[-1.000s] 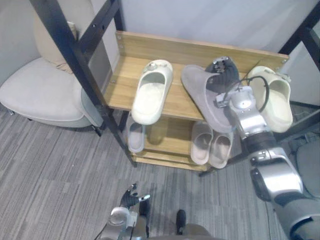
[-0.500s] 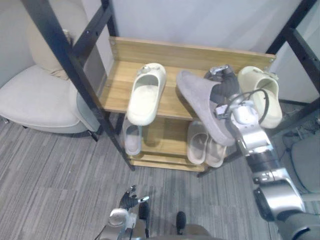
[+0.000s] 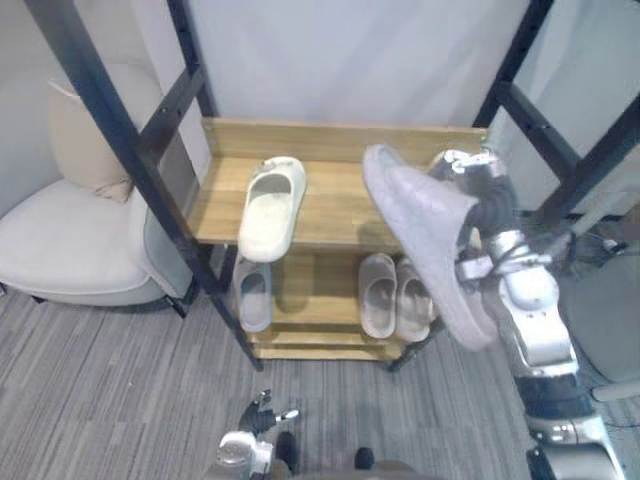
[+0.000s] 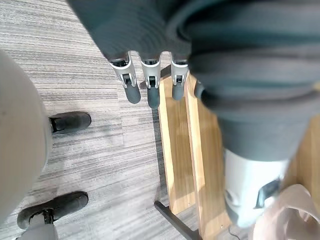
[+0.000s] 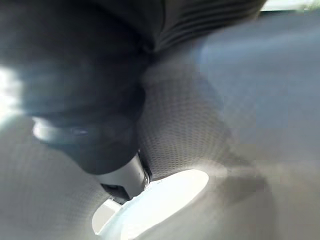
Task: Organize the slippers on the shoe rack
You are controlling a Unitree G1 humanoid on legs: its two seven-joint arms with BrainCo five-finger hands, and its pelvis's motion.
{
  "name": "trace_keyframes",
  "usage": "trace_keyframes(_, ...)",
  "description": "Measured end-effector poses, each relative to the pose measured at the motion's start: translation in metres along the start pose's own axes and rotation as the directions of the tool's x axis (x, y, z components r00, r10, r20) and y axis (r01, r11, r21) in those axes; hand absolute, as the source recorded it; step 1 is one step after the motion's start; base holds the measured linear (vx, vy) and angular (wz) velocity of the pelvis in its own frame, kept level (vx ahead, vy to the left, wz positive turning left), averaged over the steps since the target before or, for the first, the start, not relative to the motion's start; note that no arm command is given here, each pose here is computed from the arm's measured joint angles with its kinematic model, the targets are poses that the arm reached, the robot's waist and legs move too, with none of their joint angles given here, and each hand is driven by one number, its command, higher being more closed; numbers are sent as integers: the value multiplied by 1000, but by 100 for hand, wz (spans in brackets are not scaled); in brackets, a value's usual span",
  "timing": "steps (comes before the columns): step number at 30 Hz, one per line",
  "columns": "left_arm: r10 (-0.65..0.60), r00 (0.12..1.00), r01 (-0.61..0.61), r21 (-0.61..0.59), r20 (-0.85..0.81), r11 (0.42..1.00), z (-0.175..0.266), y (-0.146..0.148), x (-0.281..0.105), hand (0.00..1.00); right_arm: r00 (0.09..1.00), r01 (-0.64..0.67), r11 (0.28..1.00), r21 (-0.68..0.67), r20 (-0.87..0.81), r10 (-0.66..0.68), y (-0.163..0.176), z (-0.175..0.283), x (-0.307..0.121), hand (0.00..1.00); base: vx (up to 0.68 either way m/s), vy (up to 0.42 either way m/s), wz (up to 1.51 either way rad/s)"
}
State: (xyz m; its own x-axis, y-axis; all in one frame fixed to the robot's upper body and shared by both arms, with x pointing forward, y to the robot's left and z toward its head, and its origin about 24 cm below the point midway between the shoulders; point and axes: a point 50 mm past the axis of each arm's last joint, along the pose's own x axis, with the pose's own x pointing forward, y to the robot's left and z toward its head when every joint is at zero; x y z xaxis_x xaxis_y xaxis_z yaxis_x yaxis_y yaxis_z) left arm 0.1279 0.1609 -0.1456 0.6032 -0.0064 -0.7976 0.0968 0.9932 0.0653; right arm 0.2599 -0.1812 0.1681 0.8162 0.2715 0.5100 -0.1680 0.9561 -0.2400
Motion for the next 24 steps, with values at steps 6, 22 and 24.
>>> trace_keyframes(6,-5,1000,5,21,-19,1000,-6,0,-1,0,975,-82,979,187,-188,118,41,-35,-44,100,-3,-1,2)
trace_keyframes(22,-17,989,7,71,144,997,54,8,15,0,902,-224,970,91,-358,242,69,-86,-17,100,-74,-23,12)
trace_keyframes(24,-9,979,-4,62,205,998,71,7,16,0,920,-214,976,32,-328,212,65,-82,2,100,-330,-18,17)
